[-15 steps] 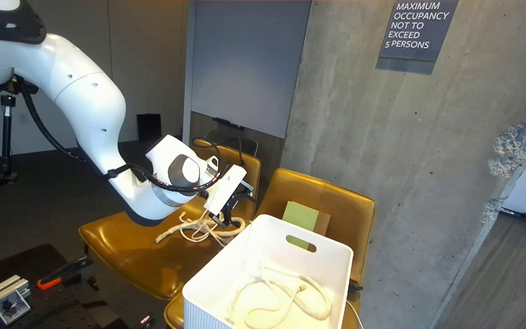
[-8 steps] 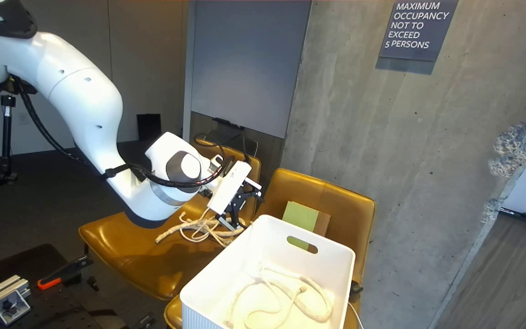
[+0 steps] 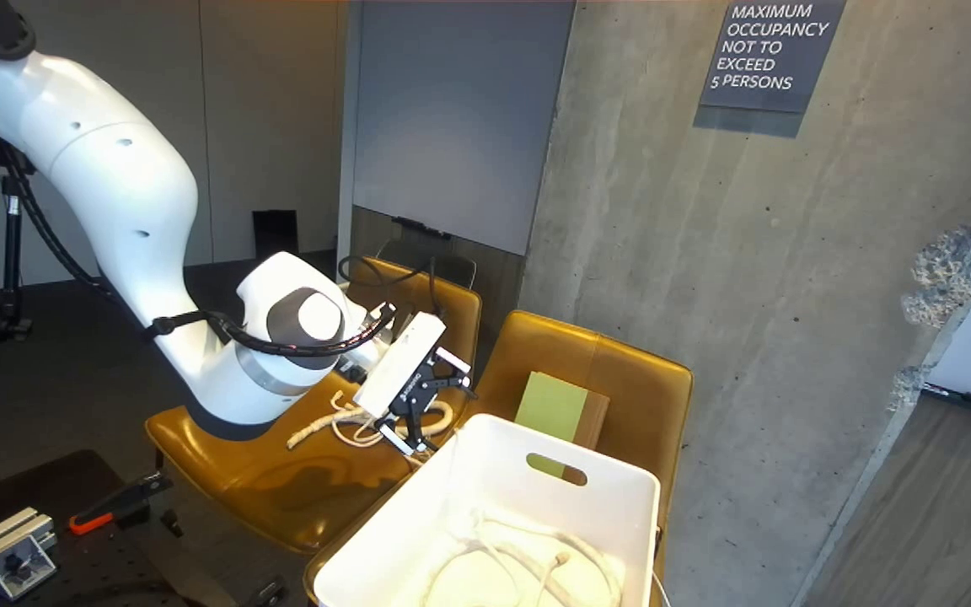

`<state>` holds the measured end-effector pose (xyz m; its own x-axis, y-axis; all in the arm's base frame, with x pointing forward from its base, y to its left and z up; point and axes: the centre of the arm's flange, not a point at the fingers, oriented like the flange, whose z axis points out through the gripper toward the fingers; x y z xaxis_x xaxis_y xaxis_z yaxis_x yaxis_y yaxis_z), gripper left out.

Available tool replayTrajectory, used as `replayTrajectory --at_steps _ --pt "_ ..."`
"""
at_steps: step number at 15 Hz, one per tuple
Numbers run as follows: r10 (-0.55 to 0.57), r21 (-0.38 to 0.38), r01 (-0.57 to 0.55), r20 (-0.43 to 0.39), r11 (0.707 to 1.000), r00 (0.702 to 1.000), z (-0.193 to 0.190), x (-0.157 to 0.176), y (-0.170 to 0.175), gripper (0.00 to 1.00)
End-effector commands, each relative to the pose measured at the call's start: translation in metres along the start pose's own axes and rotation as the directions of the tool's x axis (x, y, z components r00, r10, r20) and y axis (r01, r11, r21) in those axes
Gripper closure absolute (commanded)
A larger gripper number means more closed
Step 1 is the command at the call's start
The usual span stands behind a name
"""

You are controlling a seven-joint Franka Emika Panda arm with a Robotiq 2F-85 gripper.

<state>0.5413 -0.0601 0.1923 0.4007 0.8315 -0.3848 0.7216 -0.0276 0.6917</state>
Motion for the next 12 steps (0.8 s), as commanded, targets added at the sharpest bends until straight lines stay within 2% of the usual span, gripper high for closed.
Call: replayTrajectory --at_steps 1,2,6,7,9,12 --pt "0.019 0.011 -0.019 0.001 1.0 1.0 -0.019 -0.002 0.0 0.05" --pt "0.023 0.014 -0.022 -0.002 1.0 1.0 -0.02 0.0 0.0 0.14" --pt "0.035 0.016 -0.034 -0.011 0.999 0.999 -0.027 0.008 0.001 0.24" --pt "0.038 0.018 -0.038 -0.012 0.999 0.999 -0.028 0.011 0.002 0.44" --pt "0.045 0.022 -0.045 -0.013 0.999 0.999 -0.03 0.015 0.003 0.51" --pt "0.059 0.029 -0.059 -0.005 0.998 0.998 -0.032 0.019 0.005 0.74"
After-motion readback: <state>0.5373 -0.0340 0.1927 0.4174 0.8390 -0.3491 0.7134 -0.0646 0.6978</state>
